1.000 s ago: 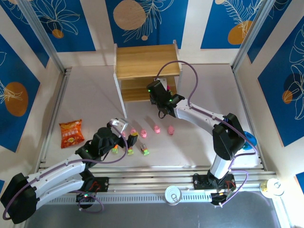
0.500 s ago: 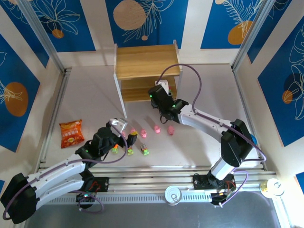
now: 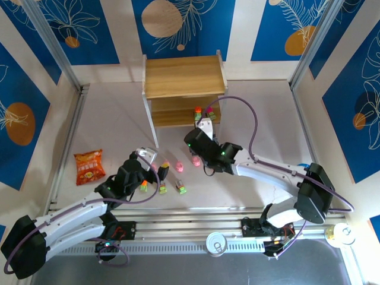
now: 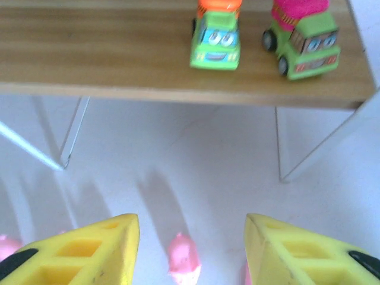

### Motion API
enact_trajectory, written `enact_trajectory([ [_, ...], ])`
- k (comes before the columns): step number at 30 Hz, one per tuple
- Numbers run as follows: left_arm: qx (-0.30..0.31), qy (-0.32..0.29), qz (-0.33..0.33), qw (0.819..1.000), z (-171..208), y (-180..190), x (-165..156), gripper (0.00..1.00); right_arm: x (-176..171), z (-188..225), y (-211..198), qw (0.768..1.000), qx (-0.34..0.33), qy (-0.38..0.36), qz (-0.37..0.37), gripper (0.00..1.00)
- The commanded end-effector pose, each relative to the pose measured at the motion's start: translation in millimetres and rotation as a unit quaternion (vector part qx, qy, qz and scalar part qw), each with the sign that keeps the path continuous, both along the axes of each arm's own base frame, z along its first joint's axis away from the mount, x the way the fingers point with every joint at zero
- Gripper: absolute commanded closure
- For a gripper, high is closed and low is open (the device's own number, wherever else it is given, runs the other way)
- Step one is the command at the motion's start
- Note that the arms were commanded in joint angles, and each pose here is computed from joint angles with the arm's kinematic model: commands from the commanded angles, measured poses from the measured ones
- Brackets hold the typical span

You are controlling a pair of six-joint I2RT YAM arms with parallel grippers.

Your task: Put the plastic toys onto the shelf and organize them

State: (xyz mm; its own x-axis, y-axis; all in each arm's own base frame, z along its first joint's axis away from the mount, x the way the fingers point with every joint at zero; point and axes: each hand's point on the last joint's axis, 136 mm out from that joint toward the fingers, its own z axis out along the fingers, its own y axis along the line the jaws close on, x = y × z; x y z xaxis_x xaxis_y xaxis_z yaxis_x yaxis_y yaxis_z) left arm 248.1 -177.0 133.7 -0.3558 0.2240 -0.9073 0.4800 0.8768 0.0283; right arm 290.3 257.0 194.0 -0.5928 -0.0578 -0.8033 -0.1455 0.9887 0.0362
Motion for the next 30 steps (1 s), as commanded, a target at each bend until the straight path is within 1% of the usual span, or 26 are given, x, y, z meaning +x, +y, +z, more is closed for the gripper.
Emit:
enact_trajectory([
  [1, -0.006, -0.004, 0.023, 1.0, 9, 6, 6, 0.0, -21, -3, -10, 1.0, -0.005, -0.002, -0.021, 0.5],
  [7, -0.006, -0.005, 0.035, 0.999, 10, 11, 7, 0.0, -58, -25, -6, 1.0, -0.01, 0.015, -0.015, 0.47],
  [10, -0.005, -0.004, 0.039, 0.999, 9, 13, 8, 0.0, -77, -37, 4, 1.0, -0.013, 0.023, -0.002, 0.45],
  [14, -0.006, 0.0, 0.037, 0.999, 8, 14, 8, 0.0, -96, -51, 22, 0.999, -0.035, 0.028, 0.022, 0.43],
  [21, -0.01, 0.007, 0.024, 1.0, 7, 12, 7, 0.0, -120, -76, 42, 0.996, -0.033, 0.054, 0.063, 0.42],
  [30, -0.014, 0.01, 0.029, 0.999, 6, 14, 7, 0.0, -142, -114, 59, 0.991, -0.039, 0.099, 0.084, 0.42],
])
